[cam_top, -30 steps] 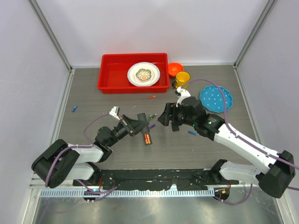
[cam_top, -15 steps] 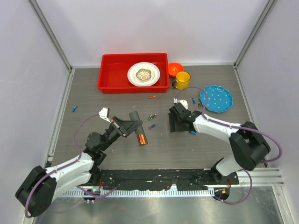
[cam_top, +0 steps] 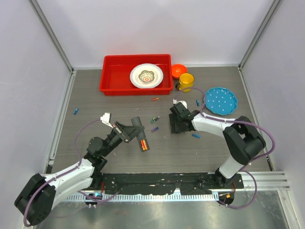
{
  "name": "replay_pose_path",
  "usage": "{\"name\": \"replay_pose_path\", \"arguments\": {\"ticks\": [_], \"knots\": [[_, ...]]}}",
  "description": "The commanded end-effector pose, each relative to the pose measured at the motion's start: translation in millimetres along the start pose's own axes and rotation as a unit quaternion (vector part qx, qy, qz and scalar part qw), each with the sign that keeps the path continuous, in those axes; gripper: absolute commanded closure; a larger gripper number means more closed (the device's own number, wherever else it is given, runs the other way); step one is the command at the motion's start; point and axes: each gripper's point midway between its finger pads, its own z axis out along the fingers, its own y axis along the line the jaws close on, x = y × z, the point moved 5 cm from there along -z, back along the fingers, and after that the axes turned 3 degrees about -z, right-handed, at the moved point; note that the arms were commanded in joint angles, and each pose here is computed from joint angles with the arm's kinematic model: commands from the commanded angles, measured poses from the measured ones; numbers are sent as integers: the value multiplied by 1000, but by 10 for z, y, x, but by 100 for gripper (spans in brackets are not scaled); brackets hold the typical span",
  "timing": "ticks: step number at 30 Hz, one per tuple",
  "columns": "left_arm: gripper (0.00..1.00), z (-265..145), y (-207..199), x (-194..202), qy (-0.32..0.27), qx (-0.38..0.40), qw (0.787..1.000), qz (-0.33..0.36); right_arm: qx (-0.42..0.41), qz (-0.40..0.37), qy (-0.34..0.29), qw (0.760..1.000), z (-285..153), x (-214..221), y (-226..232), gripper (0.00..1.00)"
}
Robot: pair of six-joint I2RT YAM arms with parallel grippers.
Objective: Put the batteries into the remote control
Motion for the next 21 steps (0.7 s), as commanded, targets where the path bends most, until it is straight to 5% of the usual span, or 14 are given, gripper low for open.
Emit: {"name": "replay_pose_path", "arguments": {"ticks": [1, 8, 21], "knots": [[100, 11, -79, -23, -7, 23, 1000, 15, -14, -3, -14, 1000, 18, -81, 40, 34], [100, 28, -60, -16, -4, 22, 1000, 12, -23, 6, -28, 999, -19, -136, 63, 30], [100, 28, -60, -12, -3, 23, 1000, 10, -18, 1, 19, 1000, 115, 112, 34, 57]]}}
